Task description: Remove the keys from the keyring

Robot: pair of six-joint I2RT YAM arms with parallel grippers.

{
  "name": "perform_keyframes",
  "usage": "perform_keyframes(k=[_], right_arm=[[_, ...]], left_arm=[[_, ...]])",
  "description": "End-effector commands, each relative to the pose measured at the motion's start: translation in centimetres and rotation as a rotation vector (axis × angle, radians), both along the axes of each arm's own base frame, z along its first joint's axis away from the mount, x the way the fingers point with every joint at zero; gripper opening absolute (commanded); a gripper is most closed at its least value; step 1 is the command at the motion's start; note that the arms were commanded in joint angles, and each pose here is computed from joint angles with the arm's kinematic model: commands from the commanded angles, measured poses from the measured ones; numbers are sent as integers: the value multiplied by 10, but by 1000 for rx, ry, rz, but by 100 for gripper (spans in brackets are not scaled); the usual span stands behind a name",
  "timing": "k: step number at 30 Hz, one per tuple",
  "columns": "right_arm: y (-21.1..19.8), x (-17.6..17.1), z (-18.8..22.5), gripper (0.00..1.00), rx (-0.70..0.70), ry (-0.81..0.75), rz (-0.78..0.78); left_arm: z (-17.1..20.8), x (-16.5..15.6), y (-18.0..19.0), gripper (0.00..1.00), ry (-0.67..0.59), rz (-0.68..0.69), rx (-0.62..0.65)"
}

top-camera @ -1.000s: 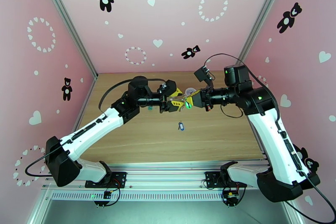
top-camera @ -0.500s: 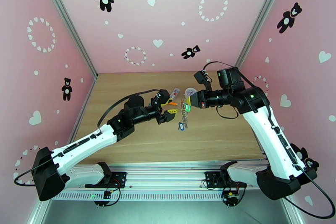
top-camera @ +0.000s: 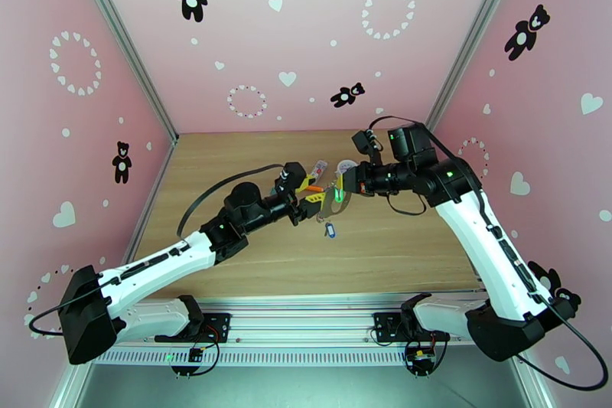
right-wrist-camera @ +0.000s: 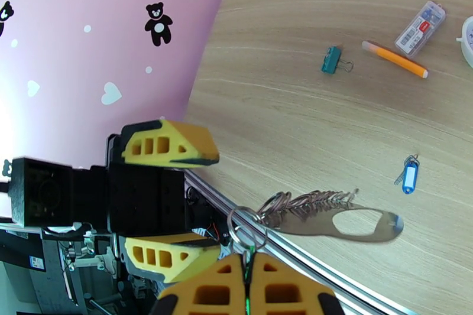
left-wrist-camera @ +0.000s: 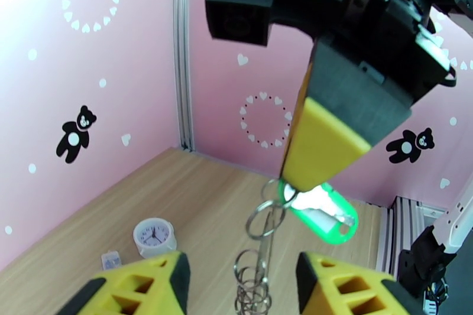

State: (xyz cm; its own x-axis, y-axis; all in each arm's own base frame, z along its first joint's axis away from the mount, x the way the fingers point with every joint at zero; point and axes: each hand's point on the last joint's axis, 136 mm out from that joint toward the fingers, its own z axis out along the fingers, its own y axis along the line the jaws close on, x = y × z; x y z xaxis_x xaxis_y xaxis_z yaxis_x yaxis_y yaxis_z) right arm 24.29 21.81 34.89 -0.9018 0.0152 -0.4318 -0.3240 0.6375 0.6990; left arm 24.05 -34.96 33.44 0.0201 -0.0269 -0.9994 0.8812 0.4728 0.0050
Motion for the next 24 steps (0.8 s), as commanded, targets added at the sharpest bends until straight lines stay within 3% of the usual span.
perform_keyframes(k=[1,7,16,24], right_arm=[[2,4,7,0,23,-8,-25],[6,-1,5,0,47,30,-12],[9,-5,4,0,66,51,-4],[9,-8,2,0,78,64,-7]], left_arm=[[-10,-9,-2,52,-105,22,10],[-33,6,-7,58,-157,107,92],[-20,31,-7,55,-202,237,25],[-11,29,-13,53,-253,217,8]])
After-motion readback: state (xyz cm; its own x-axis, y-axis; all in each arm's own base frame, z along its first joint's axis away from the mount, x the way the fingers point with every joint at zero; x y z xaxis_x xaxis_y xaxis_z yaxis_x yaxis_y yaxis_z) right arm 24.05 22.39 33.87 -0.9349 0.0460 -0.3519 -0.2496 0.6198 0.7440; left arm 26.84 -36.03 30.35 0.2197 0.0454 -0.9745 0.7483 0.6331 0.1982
